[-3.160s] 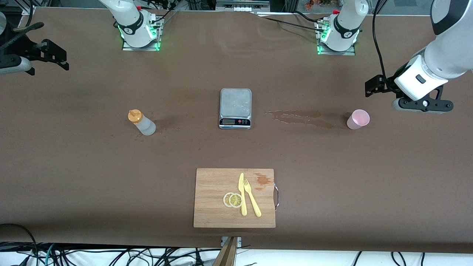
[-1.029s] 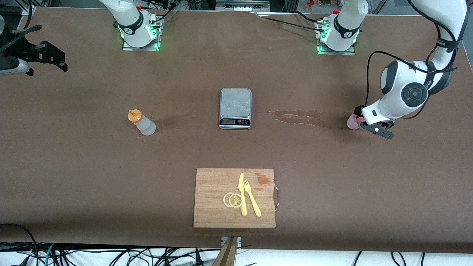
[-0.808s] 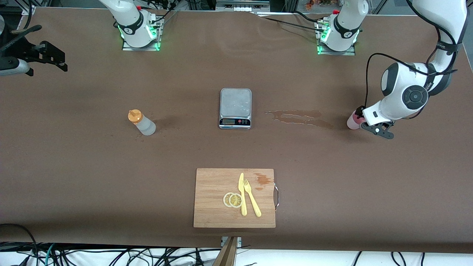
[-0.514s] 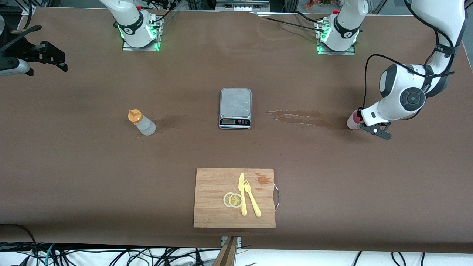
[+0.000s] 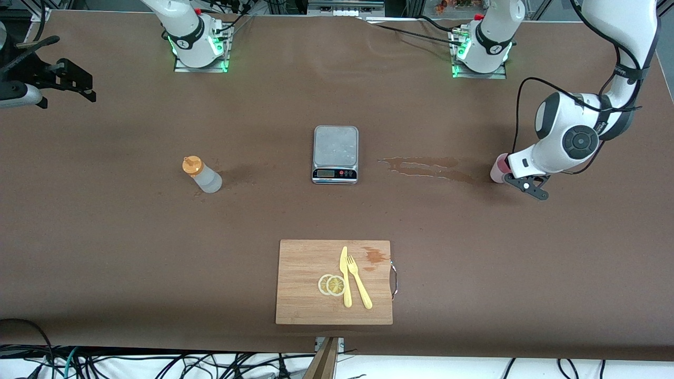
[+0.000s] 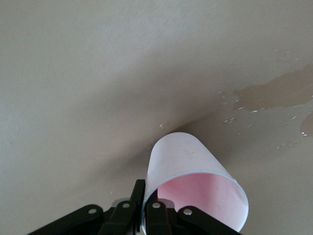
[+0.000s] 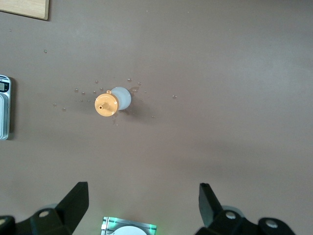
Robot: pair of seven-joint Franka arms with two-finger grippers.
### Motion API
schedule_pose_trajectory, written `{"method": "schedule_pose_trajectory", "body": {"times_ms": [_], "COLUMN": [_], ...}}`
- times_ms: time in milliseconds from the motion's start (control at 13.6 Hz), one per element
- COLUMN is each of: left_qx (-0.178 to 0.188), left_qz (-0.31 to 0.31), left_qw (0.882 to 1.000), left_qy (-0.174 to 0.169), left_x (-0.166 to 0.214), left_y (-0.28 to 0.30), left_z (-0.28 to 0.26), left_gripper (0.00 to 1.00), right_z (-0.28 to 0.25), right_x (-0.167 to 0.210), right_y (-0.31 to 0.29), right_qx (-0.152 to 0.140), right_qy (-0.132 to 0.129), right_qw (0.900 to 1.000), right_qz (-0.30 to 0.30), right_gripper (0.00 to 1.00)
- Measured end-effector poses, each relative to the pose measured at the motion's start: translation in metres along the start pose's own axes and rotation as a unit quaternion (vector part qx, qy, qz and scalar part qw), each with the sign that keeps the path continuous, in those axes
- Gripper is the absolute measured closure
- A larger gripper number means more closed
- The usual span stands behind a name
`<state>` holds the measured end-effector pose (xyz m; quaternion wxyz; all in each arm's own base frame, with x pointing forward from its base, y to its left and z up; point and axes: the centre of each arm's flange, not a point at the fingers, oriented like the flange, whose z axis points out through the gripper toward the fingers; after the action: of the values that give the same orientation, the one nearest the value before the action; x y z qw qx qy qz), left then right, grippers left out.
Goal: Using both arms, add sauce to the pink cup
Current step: 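Lift the pink cup with the left gripper and carry it to the scale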
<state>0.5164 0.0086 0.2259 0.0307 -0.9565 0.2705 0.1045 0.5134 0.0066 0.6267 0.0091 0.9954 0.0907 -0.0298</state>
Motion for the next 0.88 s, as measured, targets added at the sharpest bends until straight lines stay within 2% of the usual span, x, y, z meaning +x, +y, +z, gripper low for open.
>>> {"method": "schedule_pose_trajectory", "body": {"times_ms": [147,367,588,882], "left_qx": [-0.002,-0.034,-0.07,-0.121], "left_qz": [0.022,0.014,-0.041,-0.125], "left_qw": [1.0,0.999,0.997,0.985], "left_qy": [-0.001,0.0,0.017,0.018], "left_x": [0.018,0.059,0.093,0.125], "left_y": [0.02,0.073,0.14,0.217], "left_z": [-0.015,-0.062,-0.102,-0.119], "left_gripper": [0.95,0.95,0.95,0.95], "right_z": [0.0,0.0,0.0,0.011], "right_x": [0.0,0.0,-0.001,0.0], "right_y": [0.0,0.001,0.006,0.028], "right_qx": [0.0,-0.002,-0.004,0.001], "right_qy": [0.0,0.0,-0.001,-0.014], "right_qw": [1.0,1.0,1.0,1.0], "right_qz": [0.0,0.0,0.005,0.018], "right_gripper": [0.0,0.0,0.0,0.0]}}
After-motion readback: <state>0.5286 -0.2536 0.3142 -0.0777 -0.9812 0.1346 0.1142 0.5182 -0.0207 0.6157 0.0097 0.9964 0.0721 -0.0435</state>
